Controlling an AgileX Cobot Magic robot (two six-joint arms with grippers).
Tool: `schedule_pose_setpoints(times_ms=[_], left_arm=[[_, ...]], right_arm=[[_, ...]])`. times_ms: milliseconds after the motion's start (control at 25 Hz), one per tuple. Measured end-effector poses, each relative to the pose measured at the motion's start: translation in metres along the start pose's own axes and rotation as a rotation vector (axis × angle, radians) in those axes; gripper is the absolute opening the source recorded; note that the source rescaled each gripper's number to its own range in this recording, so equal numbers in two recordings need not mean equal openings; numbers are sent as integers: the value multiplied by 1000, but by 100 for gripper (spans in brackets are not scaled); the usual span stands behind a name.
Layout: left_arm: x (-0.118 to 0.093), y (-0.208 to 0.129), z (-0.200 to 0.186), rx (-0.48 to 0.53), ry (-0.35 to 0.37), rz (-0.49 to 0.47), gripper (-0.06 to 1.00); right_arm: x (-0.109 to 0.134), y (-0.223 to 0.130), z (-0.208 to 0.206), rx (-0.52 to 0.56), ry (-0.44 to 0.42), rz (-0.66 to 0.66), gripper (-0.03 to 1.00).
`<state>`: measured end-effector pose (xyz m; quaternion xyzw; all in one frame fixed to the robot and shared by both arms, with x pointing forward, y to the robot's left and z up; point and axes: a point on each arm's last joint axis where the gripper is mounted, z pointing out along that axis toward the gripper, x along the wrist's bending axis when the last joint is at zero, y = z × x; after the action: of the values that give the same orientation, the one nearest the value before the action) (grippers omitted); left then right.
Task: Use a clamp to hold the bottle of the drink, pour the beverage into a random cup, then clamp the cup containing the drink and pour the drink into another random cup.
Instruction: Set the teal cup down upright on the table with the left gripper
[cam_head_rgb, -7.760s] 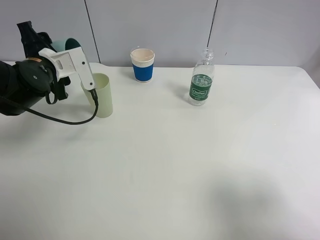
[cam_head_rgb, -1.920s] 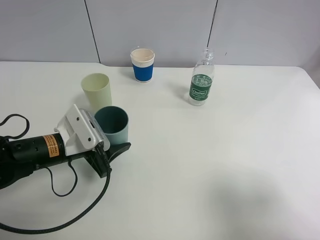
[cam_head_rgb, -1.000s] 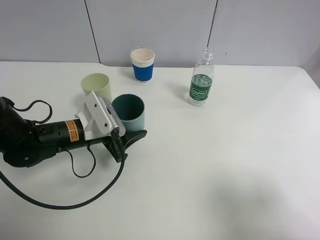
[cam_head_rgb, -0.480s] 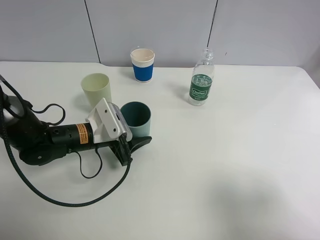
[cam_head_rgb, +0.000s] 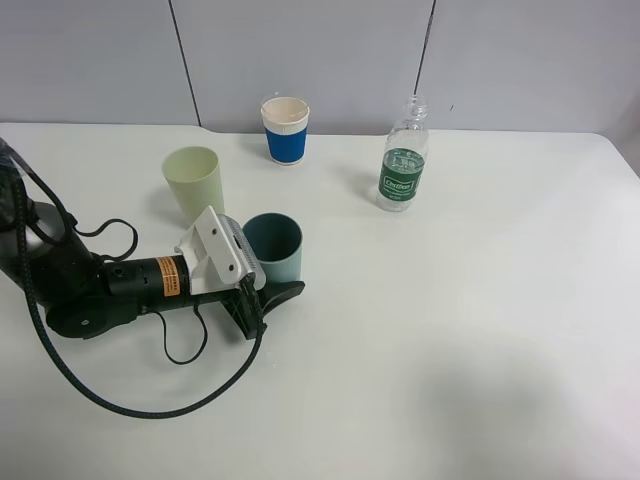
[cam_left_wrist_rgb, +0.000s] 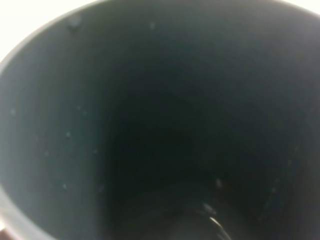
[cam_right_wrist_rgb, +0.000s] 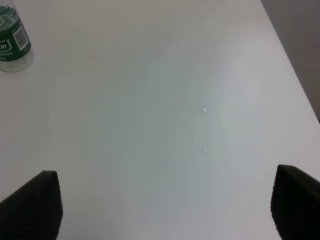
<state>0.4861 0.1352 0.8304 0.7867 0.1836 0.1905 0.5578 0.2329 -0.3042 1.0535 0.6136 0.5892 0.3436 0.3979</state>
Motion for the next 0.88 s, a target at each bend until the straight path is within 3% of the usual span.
schedule_pose_setpoints(times_ms=[280,320,400,440,520,680,880], left_arm=[[0,0,0,0,0,0,4],[0,0,0,5,0,0,14],[0,-3,0,18,-2,-3,57],[0,-3,0,20,-3,-3,73],[0,-2,0,18,-2,-1,92],[0,5,-5,7,19,0,100],[-7,9,-27,35,75,-35,100]], right_arm=[[0,0,0,0,0,0,66],[0,0,0,0,0,0,66],[0,0,0,0,0,0,66],[0,0,0,0,0,0,66],[0,0,0,0,0,0,66],[0,0,0,0,0,0,66],[0,0,0,0,0,0,66]])
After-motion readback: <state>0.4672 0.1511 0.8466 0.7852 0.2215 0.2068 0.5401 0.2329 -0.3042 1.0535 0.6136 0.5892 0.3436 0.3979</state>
